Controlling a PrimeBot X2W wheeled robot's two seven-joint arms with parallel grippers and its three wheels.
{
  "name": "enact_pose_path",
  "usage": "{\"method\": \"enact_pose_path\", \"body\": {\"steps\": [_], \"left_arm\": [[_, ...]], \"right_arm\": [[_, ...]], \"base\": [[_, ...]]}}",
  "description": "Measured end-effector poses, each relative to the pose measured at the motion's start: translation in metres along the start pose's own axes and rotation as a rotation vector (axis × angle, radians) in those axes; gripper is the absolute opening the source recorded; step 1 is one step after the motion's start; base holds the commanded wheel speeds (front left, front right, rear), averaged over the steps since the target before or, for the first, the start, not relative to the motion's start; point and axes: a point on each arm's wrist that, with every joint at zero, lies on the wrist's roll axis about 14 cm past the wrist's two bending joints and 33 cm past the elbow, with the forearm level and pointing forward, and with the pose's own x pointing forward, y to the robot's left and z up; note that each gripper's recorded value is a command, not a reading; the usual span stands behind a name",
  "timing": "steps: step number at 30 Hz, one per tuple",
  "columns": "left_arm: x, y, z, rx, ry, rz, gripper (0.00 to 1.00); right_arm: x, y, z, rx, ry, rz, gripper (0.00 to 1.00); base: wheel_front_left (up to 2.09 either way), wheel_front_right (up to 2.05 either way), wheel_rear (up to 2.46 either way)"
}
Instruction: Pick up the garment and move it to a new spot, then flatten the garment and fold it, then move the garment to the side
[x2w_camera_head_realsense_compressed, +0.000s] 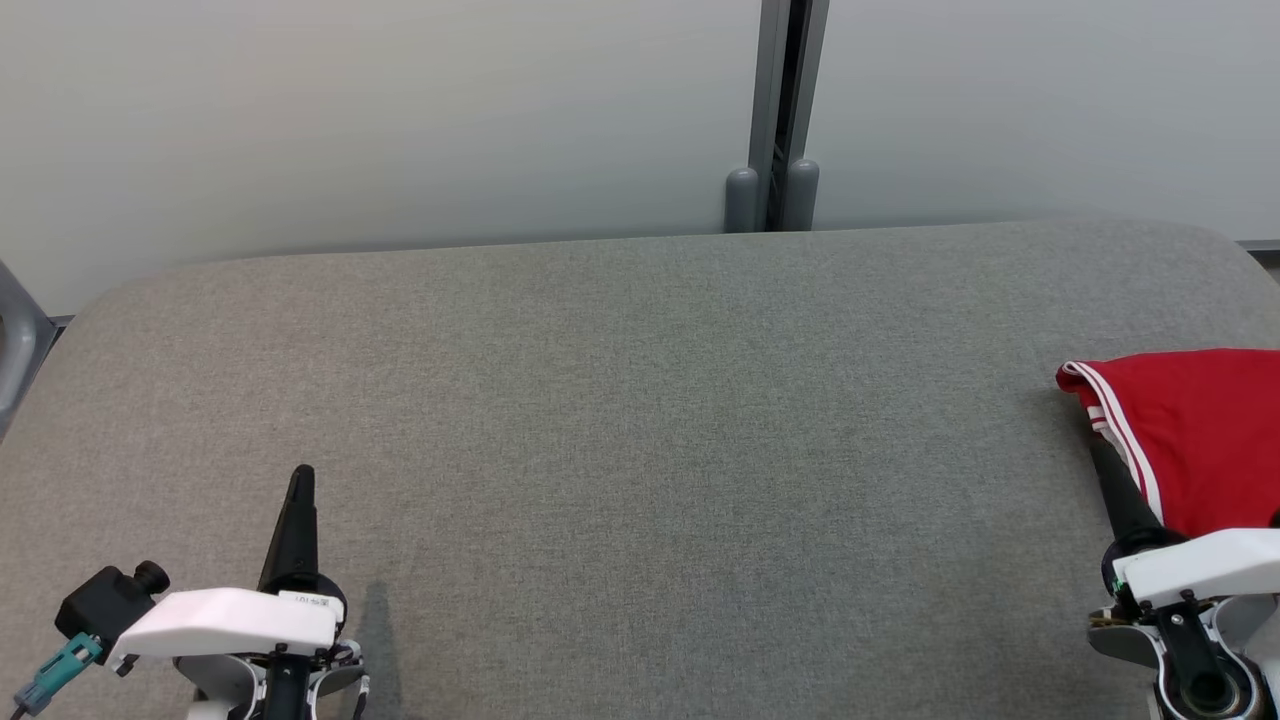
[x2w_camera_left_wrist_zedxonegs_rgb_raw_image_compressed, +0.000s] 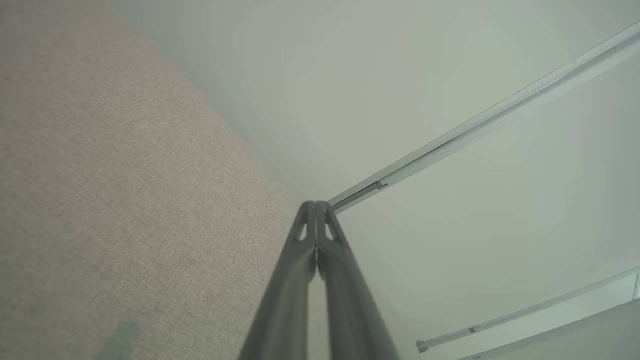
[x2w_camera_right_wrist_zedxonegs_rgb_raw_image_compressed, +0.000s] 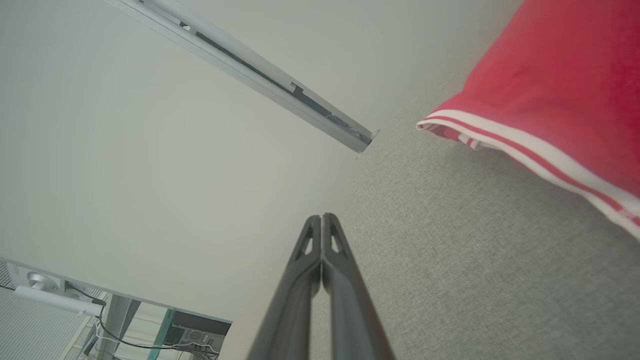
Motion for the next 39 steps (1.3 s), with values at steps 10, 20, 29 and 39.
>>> {"method": "enact_pose_path", "body": {"steps": [10, 20, 29, 39], "left_arm": [[0.005, -0.004, 0.002, -0.105, -0.011, -0.009, 0.0], [0.009, -0.008, 0.004, -0.199, -0.02, -0.017, 0.0], [0.013, -0.011, 0.006, -0.276, -0.03, -0.025, 0.0], [0.017, -0.016, 0.008, -0.356, -0.04, -0.041, 0.0]], "right_arm": [[0.006, 0.003, 0.004, 0.106, -0.001, 0.012, 0.0], [0.011, 0.006, 0.008, 0.2, 0.0, 0.026, 0.0], [0.015, 0.008, 0.011, 0.281, -0.001, 0.04, 0.0], [0.019, 0.01, 0.014, 0.364, -0.001, 0.054, 0.0]], "base": [[0.0, 0.0, 0.0], [0.0, 0.0, 0.0], [0.0, 0.0, 0.0], [0.0, 0.0, 0.0]]}}
